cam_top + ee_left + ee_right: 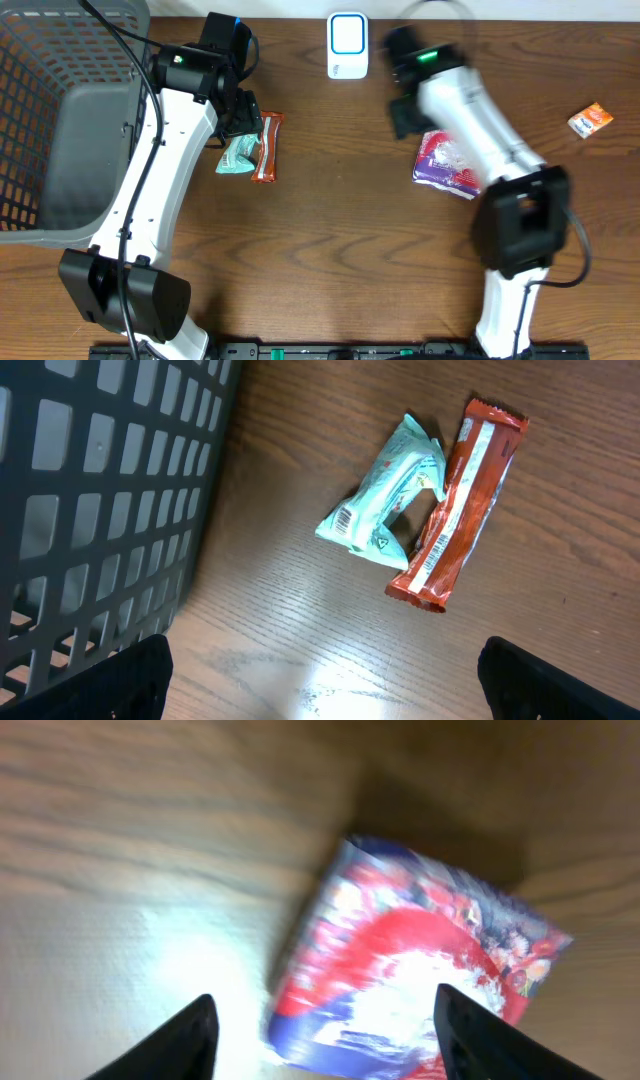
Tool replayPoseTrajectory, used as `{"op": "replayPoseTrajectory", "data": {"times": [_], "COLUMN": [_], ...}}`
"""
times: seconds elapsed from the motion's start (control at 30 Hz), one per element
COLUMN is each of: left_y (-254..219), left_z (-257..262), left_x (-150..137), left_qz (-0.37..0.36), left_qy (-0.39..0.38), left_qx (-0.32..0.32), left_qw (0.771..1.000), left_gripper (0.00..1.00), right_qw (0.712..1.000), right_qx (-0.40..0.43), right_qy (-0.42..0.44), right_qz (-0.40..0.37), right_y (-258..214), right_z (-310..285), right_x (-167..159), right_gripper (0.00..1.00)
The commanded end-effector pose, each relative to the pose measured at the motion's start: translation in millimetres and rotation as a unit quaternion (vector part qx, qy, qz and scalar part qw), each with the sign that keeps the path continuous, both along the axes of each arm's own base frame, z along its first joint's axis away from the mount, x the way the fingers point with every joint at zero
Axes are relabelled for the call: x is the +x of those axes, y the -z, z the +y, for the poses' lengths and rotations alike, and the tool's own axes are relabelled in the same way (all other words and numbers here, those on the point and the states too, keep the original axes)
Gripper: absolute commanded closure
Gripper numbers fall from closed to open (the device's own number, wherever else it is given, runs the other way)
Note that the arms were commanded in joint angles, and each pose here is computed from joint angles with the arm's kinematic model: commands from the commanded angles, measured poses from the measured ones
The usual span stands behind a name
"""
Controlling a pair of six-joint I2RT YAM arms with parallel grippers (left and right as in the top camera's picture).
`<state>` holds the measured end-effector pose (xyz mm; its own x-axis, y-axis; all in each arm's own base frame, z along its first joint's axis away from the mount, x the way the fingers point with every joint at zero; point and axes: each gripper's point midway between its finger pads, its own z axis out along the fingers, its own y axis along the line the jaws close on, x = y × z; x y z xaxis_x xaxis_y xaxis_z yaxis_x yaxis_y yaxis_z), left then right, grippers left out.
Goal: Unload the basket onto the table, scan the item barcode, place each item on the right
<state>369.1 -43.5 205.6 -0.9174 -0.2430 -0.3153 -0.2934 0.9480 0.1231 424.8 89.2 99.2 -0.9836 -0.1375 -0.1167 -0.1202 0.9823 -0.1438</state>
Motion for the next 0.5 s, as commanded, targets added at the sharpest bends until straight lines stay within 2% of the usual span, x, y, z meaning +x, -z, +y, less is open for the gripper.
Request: {"op": "replayPoseTrajectory", "data": {"times": [0.0, 0.1, 0.33, 0.4, 0.47], "left_y": [-1, -1, -1, -1, -1], "left_z": [0, 0, 0, 0, 0], "left_x": [1, 1, 1, 1, 1], "left_qz": [-0.001, -0.001, -0.001, -0.001, -0.001], "left_qy": [-0.005, -0.005, -0.005, -0.005, -0.005], "left_qx": [0.001, 0.001, 0.001, 0.001, 0.001], "left_qw": [1.0, 1.0, 1.0, 1.0, 1.0], "left_gripper": [0.02, 0.02, 0.02, 0.02, 0.02], "right_qw": [0.971, 0.957, 0.947, 0.947, 0.946], "right_qx": [0.225, 0.272, 0.285, 0.286, 0.289], "right_qy": [-0.023, 0.004, 0.08, 0.085, 0.097], "right_qz": [0.076, 0.1, 0.124, 0.122, 0.113], "right_y": [-1, 3, 31, 44, 65], "right_z": [0, -28, -75, -78, -77], "right_x": [-22, -35, -53, -56, -56], "right_gripper": [0.27, 0.21, 0.12, 0.13, 0.2]}}
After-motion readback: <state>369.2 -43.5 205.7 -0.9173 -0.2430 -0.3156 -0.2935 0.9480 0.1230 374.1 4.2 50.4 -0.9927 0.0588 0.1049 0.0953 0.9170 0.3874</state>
